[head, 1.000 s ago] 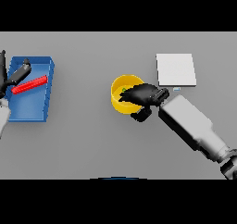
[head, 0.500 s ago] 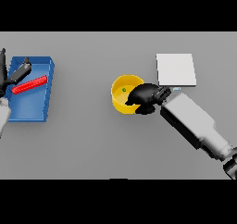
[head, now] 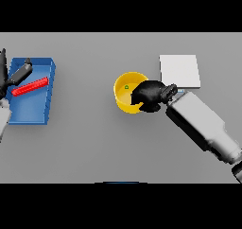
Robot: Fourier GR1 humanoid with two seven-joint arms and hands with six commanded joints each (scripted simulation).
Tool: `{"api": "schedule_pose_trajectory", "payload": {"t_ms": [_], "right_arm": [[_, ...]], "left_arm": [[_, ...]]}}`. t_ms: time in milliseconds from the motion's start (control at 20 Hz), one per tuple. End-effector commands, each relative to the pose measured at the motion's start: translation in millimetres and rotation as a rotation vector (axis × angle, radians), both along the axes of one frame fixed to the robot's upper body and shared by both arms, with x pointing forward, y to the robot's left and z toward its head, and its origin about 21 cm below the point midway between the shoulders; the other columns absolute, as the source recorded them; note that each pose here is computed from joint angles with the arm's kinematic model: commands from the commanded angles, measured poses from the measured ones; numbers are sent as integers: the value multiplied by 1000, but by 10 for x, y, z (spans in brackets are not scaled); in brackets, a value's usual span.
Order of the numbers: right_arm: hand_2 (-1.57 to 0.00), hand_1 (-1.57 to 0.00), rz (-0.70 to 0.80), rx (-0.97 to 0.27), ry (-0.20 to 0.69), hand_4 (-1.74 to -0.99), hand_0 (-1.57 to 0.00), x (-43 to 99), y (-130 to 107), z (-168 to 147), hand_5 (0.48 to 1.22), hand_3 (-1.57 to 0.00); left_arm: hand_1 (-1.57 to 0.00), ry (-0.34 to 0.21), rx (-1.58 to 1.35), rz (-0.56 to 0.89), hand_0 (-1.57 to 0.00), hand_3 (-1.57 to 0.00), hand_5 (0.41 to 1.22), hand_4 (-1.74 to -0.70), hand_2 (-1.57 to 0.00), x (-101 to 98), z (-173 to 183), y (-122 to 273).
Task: Pick up the red beaker and tilt it to pour out 1 green nut into yellow bowl. Pick up the yellow bowl and place it on the metallic measuring scale.
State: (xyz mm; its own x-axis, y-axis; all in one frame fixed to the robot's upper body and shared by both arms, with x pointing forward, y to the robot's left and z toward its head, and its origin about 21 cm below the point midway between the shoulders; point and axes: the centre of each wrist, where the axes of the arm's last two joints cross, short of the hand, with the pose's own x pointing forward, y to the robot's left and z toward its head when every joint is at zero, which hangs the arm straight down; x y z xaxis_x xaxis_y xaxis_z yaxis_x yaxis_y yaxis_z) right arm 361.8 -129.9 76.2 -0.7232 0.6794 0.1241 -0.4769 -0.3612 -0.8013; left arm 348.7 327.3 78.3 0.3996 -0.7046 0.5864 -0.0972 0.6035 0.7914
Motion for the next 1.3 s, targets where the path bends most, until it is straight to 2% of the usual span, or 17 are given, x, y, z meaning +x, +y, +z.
{"api": "schedule_pose_trajectory", "payload": {"t_ms": [0, 150, 350, 450, 700, 850, 1100, 1250], "right_arm": [[-1386, -1554, -6, -1, -4, -1735, -1555, 13, -28, 81, 1217, -1286], [-1419, -1563, -34, -2, -38, -1738, -1563, 14, -76, 264, 1219, -1242], [-1436, -1568, -67, 25, -93, -1740, -1568, 8, -168, 406, 1220, -1266], [-1439, -1569, -89, 46, -99, -1740, -1569, 34, -208, 422, 1220, -1376], [-1504, -1570, -190, 57, -166, -1741, -1570, 219, -460, 654, 1221, -1239], [-1536, -1571, -272, 50, -207, -1741, -1571, 312, -728, 640, 1221, -1209], [-1508, -1571, -376, 65, -225, -1741, -1571, 484, -1028, 567, 1221, -1171], [-1478, -1571, -416, 57, -233, -1741, -1571, 538, -1192, 439, 1221, -1230]], "left_arm": [[1, 0, 0, -7, 1, 1, 692, -733, 1, -16, -13, 8], [1, 4, 0, 2, 1, 1, 697, -734, 1, 12, 28, -10], [1, -8, 1, -1, 1, 1, 697, -736, 1, 4, 36, 11], [1, -12, -2, -3, 1, 1, 697, -746, 1, -16, 38, 42], [1, -6, 3, 1, 1, 1, 710, -744, 1, 1, 78, 2], [1, -4, 3, 4, 1, 1, 708, -743, 1, -10, 58, 7], [1, -1, 4, 12, 1, 1, 696, -731, 1, -11, 84, 23], [1, 2, 2, 5, 1, 1, 685, -725, 1, -22, 87, 18]]}}
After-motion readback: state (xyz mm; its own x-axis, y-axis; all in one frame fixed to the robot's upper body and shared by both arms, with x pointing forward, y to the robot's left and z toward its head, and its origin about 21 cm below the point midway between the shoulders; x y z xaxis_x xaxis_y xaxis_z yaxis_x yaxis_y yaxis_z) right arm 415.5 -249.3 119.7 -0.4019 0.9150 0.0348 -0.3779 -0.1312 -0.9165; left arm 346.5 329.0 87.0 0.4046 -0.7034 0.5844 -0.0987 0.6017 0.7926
